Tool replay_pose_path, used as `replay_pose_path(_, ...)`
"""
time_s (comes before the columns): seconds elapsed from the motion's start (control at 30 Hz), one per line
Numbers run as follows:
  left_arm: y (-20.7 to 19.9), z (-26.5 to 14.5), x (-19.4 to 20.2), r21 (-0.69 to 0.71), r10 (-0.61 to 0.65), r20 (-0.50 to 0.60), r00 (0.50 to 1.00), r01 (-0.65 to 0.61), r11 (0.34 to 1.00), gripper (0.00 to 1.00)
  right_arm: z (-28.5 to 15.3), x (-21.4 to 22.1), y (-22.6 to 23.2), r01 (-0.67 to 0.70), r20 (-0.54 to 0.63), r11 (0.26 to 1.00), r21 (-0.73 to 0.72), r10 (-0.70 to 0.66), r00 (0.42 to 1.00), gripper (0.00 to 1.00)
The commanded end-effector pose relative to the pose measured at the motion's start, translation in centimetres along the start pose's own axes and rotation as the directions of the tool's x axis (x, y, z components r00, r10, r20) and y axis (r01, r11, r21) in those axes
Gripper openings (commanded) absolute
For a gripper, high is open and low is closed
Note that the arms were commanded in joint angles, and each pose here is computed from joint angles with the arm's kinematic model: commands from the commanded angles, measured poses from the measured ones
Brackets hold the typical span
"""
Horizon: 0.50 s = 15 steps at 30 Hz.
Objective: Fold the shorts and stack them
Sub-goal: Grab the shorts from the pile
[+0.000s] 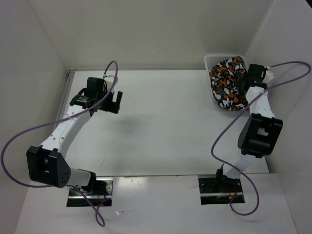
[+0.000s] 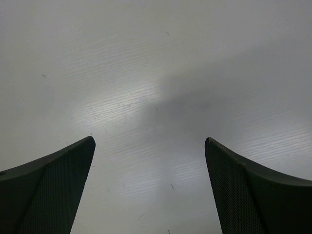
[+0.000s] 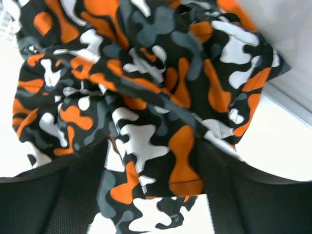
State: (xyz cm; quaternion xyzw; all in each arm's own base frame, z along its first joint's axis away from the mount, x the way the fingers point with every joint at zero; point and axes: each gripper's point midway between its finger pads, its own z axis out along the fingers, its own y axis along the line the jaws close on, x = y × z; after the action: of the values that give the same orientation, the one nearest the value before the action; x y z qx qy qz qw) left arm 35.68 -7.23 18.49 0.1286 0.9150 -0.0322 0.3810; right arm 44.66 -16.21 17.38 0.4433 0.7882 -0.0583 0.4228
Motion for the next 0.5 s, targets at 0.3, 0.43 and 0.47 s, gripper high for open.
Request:
replay_pose_path(0.3,-0.1,0.5,-0.5,0.0,0.006,0.005,1.0,-0.006,1.0,1.0,0.7,0.1,-0.9,-0.031,0.027,0.999,0.019,0.03,0.999,0.93)
replay_pose_path(0.43,-0.2,0.5,-0.5,0.009,0.006,0.005,1.0,-0.006,1.0,1.0,0.5,1.4,-0.9,-0.005,-0.001,1.0,0.012,0.005,1.0,0.95)
replay_pose_path(0.47,-0.2,0.5,-0.5,0.009,0.006,0.005,1.0,-0.006,1.0,1.0,0.3,2.1,-0.6,0.015,-0.006,1.0,0.001,-0.015,1.0,0.94)
